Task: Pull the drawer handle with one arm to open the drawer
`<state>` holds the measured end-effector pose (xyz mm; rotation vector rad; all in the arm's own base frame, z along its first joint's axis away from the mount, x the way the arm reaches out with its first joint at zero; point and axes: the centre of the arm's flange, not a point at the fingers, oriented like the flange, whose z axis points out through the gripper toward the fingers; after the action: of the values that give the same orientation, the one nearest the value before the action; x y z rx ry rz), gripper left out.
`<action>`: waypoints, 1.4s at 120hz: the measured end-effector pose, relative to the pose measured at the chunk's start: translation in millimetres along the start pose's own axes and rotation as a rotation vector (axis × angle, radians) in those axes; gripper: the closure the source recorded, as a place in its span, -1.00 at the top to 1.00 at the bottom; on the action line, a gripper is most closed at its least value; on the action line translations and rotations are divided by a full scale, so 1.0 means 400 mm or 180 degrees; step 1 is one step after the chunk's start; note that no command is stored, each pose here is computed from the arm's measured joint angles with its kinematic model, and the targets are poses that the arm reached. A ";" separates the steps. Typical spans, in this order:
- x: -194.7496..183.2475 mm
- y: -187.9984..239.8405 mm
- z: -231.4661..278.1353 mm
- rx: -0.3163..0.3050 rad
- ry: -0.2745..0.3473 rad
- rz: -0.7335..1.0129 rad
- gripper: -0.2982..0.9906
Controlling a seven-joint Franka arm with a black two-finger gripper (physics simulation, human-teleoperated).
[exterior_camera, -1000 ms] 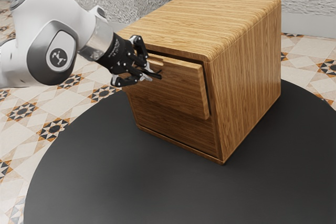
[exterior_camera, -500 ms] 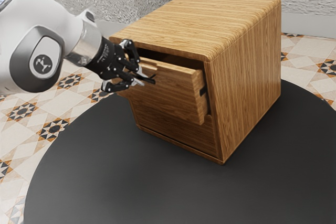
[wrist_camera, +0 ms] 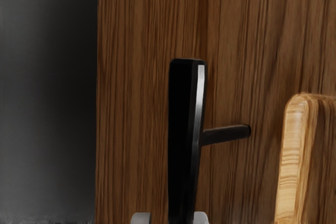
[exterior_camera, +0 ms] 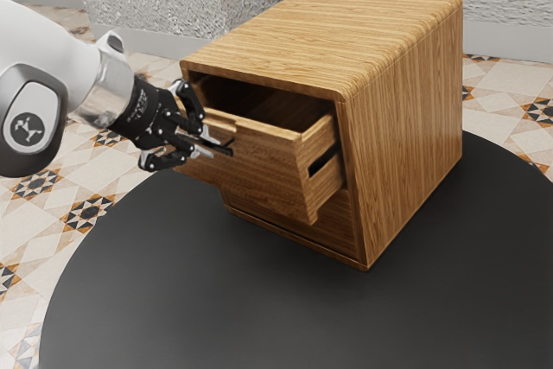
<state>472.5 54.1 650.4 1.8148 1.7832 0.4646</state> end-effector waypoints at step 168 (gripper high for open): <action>-0.037 -0.176 -0.161 -0.0229 -0.0007 0.0024 -0.60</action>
<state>376.7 46.3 661.0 1.7727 1.7364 0.5227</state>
